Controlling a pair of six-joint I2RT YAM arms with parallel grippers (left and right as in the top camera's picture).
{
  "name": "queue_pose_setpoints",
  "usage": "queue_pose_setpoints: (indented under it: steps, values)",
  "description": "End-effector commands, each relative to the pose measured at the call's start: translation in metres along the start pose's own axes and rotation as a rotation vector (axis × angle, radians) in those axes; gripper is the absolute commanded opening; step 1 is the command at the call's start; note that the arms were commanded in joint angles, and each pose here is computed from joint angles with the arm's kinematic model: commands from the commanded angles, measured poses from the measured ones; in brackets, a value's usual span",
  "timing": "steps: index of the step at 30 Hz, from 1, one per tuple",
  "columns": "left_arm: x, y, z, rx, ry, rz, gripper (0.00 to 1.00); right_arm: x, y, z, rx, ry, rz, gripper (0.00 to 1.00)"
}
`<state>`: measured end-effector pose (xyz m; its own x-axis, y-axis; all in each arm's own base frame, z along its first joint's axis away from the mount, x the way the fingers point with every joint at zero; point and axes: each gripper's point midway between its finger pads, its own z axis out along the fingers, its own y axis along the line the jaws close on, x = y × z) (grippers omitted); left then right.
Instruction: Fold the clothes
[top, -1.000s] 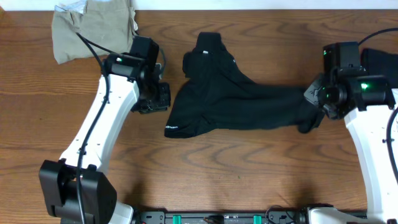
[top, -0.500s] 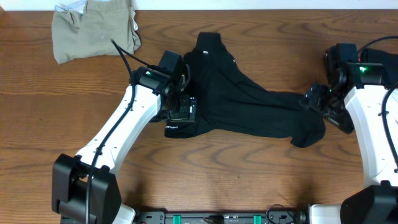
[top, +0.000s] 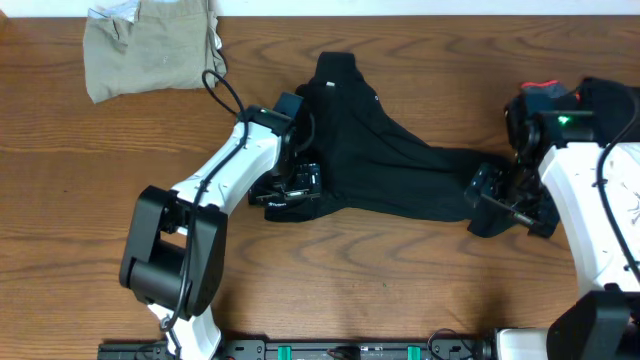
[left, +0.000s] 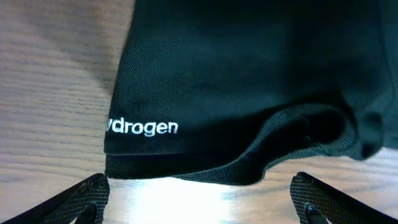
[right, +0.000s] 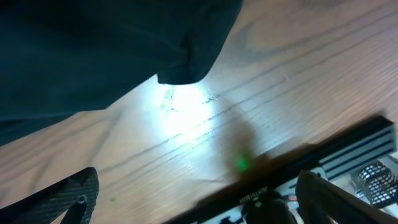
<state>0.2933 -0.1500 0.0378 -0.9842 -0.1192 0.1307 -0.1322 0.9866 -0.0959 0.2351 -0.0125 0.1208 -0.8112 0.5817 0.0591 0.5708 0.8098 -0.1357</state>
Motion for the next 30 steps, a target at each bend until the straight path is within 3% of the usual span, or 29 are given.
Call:
queue_pose_setpoints:
  steps: [1,15,21,30]
  values:
    - [0.001,0.002,0.006,-0.011,0.014,-0.095,0.95,0.007,0.001,0.018,-0.001,0.017,0.039,0.99]
    - [0.003,0.009,0.037,-0.059,0.091,-0.108,0.92,0.005,0.02,0.053,-0.091,0.012,0.036,0.99]
    - [0.001,0.009,0.038,-0.064,0.082,-0.176,0.89,0.007,0.019,0.053,-0.089,0.017,0.035,0.99]
    - [-0.013,0.035,0.035,-0.207,-0.019,-0.198,0.89,0.009,0.017,0.053,-0.082,0.024,-0.012,0.99]
